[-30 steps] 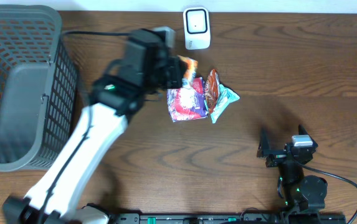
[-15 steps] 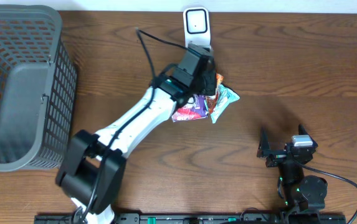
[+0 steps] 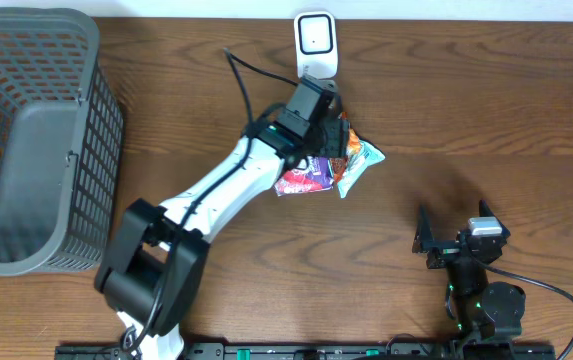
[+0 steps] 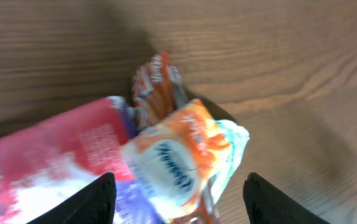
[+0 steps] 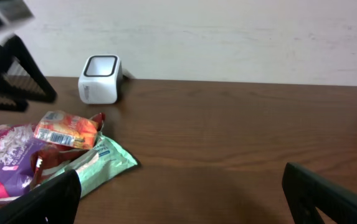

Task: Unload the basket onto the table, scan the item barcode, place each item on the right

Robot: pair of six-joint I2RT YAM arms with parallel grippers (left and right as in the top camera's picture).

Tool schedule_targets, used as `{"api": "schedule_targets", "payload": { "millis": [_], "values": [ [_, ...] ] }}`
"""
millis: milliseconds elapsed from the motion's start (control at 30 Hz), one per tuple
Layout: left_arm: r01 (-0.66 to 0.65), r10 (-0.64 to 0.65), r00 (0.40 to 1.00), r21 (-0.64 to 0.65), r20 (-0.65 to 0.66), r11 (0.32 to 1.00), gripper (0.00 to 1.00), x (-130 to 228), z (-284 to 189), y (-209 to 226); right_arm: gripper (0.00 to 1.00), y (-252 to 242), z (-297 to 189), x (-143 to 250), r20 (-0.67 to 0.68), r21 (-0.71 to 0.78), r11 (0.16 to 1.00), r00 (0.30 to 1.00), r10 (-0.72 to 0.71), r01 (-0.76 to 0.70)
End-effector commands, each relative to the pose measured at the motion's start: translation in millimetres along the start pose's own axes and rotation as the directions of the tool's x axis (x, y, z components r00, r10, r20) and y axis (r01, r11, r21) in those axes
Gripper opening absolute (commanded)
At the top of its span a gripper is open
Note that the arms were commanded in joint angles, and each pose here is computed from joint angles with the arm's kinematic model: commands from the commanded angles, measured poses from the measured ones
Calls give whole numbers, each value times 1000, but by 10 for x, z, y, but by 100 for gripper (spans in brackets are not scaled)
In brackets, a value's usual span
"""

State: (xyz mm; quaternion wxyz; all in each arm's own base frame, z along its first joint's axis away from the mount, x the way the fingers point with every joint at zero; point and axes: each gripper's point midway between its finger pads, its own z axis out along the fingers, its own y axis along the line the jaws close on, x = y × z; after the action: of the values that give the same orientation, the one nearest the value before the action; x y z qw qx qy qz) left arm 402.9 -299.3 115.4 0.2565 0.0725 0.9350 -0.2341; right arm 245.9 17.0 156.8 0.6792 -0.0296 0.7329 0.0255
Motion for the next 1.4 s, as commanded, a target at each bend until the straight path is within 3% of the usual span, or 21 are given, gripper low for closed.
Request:
{"api": "schedule_targets", "payload": {
  "millis": [0,233,400,500,933,1367],
  "values": [
    [18,-19,991,7,131,1000,65,-420,-566,56,99,6,0,11,-3,-4,1000,1000,-7,7],
    [61,-46,965,-51,258,997,65,-691,-1647,459,99,6,0,11,-3,-4,1000,1000,-7,7],
    [-18,59,966,-162,253,987,65,-597,-2130,815,99,6,0,11,-3,-4,1000,1000,-7,7],
    [51,17,966,-256,257,965,65,-526,-2346,1133,99,5,0,11,-3,-4,1000,1000,-7,7],
    [236,-137,962,-463,237,854,59,-153,-2822,1893,99,6,0,11,-3,-4,1000,1000,-7,7],
    [243,-232,966,-721,116,649,52,418,-3124,2299,99,6,0,11,-3,-4,1000,1000,-7,7]
  ]
}}
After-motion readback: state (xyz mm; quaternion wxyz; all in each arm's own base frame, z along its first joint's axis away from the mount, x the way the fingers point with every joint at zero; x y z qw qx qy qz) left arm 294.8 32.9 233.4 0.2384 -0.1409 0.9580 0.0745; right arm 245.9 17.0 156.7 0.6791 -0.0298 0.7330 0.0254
